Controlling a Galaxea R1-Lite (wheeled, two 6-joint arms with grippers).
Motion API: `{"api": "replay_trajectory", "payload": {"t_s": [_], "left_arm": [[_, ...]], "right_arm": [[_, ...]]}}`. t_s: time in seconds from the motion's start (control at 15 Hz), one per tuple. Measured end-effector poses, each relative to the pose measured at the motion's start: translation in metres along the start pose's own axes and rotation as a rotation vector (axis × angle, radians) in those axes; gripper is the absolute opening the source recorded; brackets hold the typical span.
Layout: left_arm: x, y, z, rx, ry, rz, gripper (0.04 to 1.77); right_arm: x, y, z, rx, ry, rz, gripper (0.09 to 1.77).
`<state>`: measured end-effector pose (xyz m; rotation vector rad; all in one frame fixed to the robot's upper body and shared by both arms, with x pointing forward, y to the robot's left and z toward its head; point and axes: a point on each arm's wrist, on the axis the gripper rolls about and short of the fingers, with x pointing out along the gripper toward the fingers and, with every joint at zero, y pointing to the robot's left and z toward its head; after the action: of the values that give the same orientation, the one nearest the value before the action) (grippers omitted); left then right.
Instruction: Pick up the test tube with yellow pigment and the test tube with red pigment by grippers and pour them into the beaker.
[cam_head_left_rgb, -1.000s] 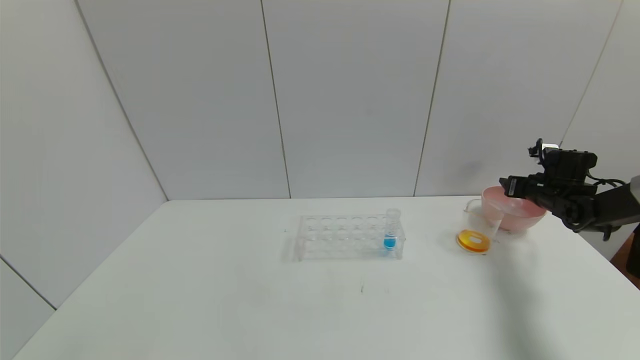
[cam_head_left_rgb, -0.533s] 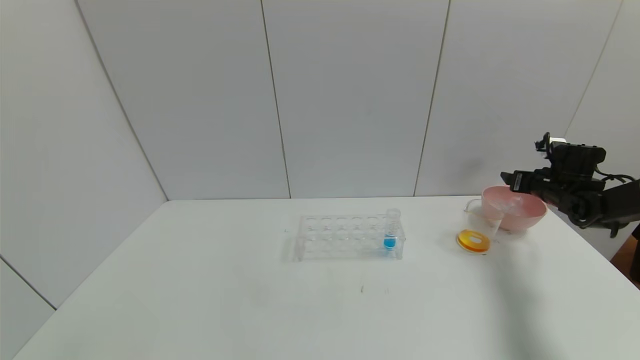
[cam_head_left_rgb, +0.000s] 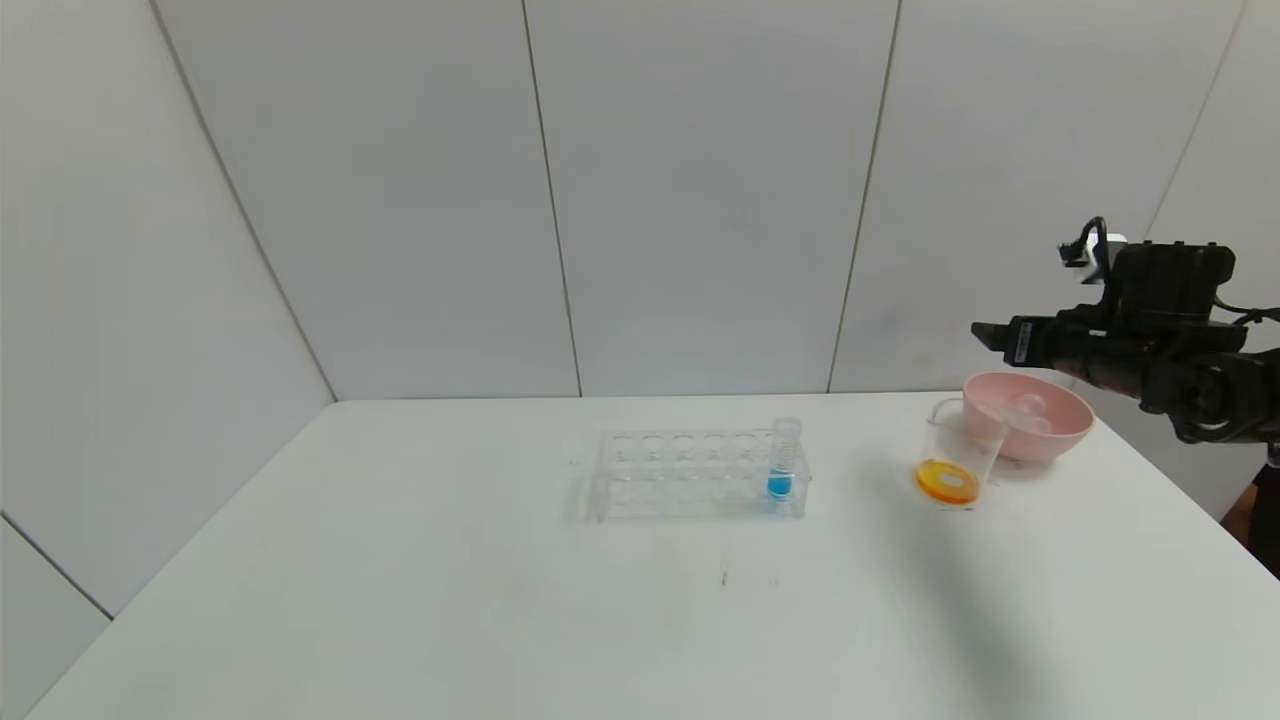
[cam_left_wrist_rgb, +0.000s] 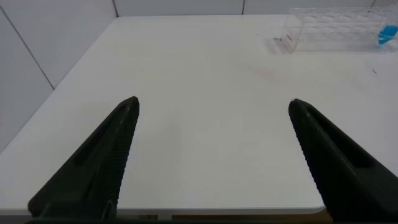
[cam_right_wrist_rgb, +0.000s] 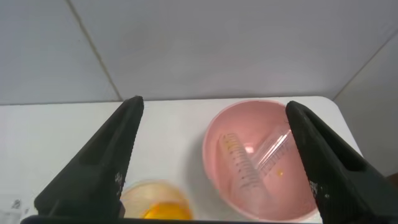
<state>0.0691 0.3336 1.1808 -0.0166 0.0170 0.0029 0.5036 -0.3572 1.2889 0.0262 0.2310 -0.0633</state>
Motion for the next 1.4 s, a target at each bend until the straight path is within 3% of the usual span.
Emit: {"api": "replay_trajectory", "payload": {"t_s": [0.27,0.53,0.93,1.4], "left_arm": [[0.000,0.000,0.000,0.000,0.000,0.000,1.72],[0.000,0.000,0.000,0.000,0.000,0.000,1.72],[0.000,0.000,0.000,0.000,0.000,0.000,1.72],[0.000,0.000,0.000,0.000,0.000,0.000,1.72]], "right_arm": [[-0.072,0.027,0.005,-0.018,0.011,0.080,1.67],[-0.148,0.037,-0.002,-0.031,-0.003,0.139,1.68],[-0.233,0.027,-0.025,-0.033,-0.051,0.156,1.70],[-0.328,0.007,-0.062,-0.016,-0.197,0.143,1.70]]}}
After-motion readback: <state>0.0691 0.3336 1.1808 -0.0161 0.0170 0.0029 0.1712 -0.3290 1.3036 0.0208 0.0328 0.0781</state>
